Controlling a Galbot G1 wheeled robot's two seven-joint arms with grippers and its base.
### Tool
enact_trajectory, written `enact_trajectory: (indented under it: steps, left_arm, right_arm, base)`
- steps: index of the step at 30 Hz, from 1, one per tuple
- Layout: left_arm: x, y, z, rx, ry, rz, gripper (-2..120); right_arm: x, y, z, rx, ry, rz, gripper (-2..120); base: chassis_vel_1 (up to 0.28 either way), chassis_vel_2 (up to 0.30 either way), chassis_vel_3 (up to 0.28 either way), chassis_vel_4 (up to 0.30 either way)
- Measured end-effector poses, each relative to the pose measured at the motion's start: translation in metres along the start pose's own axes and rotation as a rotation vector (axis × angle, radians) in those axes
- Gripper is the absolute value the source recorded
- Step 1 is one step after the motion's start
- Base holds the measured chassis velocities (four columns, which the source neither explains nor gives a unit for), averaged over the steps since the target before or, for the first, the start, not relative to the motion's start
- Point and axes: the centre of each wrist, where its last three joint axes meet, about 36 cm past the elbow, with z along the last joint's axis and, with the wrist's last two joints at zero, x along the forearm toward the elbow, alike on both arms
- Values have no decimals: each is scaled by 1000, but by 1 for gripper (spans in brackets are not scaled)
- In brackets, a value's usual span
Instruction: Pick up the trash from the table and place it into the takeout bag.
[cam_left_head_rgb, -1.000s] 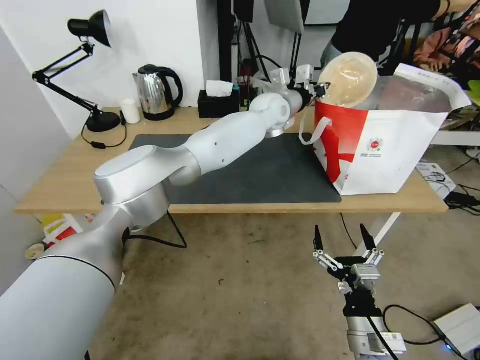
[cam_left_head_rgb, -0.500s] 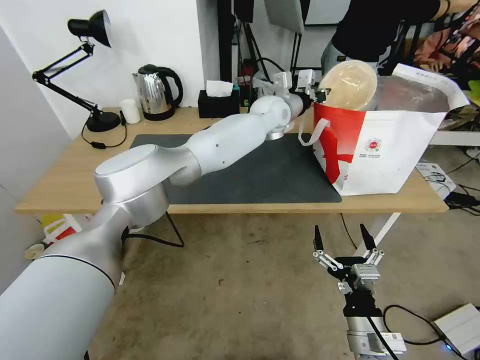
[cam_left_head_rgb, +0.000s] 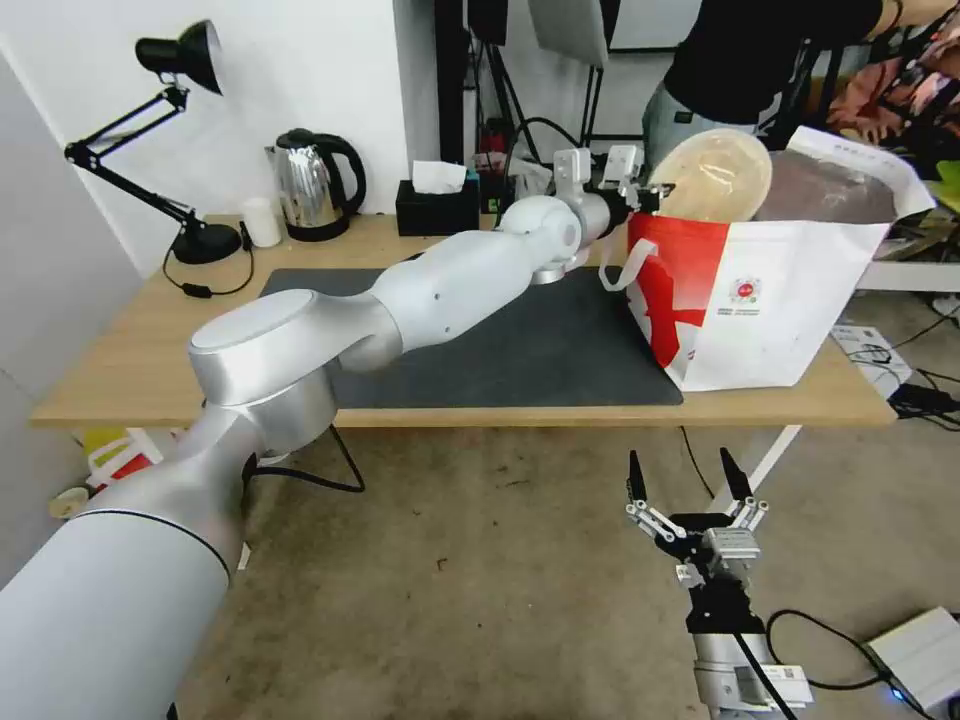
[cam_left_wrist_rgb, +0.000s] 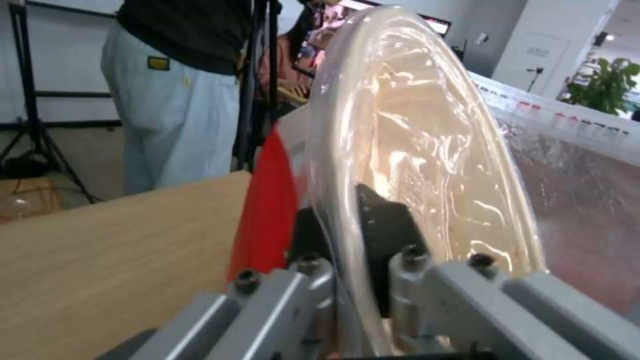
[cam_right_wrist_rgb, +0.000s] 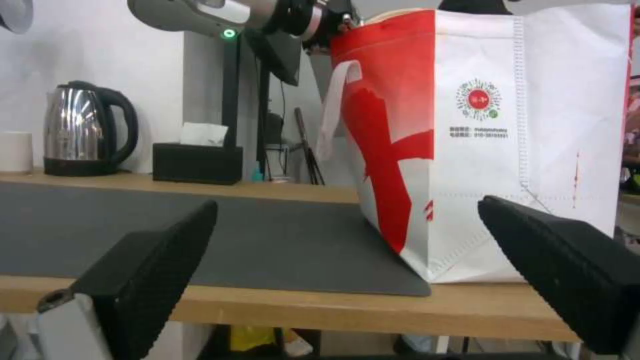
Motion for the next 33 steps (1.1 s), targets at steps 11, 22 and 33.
enact_trajectory:
  steps: [11,22,33]
  left_arm:
    - [0,-3,-10,-14,4,35,46]
    - [0,-4,-15,-18,0,28,84]
    - [4,-11,-29,-27,-23,18,100]
  right_arm:
    - [0,0,0,0,0,0,100]
    - [0,0,0,0,0,0,100]
    - [0,0,0,0,0,0,100]
  base:
    - [0,0,0,0]
    - [0,0,0,0]
    - [0,0,0,0]
